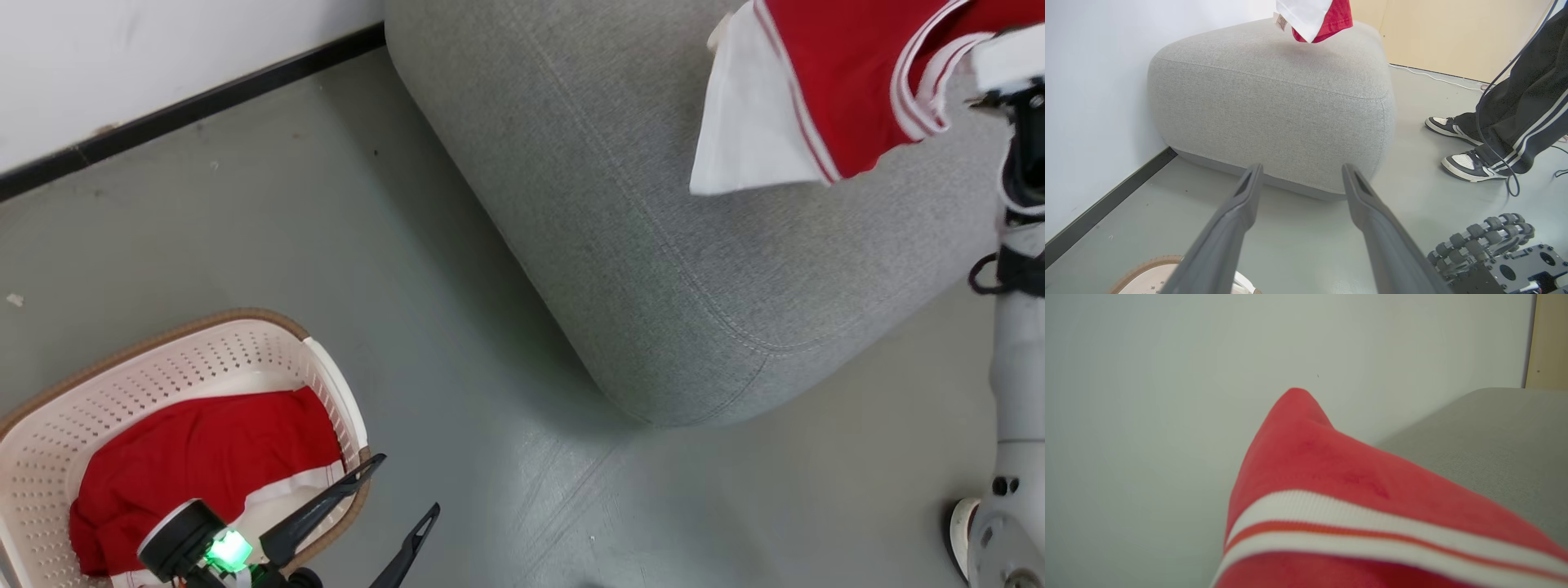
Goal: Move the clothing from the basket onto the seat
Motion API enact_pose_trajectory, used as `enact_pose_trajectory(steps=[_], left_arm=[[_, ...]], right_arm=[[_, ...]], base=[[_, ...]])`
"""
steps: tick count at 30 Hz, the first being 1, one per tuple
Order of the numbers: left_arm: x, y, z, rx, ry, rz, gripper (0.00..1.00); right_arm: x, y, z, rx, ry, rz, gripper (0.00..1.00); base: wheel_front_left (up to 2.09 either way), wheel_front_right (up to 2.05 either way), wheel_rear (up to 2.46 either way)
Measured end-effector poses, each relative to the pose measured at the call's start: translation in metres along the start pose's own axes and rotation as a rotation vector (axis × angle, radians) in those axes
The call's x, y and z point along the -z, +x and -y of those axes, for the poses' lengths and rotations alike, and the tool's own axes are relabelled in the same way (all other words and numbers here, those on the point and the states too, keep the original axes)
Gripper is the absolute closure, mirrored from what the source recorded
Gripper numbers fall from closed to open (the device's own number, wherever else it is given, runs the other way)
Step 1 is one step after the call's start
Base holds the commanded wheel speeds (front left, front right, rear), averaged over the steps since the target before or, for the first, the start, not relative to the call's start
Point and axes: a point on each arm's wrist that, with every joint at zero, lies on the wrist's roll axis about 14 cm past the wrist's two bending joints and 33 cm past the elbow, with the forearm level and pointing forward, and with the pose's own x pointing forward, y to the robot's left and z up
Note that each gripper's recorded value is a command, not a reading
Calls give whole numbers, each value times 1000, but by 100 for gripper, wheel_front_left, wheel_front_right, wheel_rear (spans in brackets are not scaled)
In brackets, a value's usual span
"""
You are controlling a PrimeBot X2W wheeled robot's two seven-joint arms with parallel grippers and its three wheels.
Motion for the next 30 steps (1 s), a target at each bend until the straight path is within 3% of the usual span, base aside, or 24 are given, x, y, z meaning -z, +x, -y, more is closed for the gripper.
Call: enact_pose_trajectory(steps=[16,30], left_arm=[[18,-20,-30,-68,-24,-29,0],[36,-36,-54,-115,-24,-64,0]], right_arm=[[19,44,17,119,-75,-11,100],[97,37,53,252,-174,-176,100]], base=[[0,0,0],[0,0,0]])
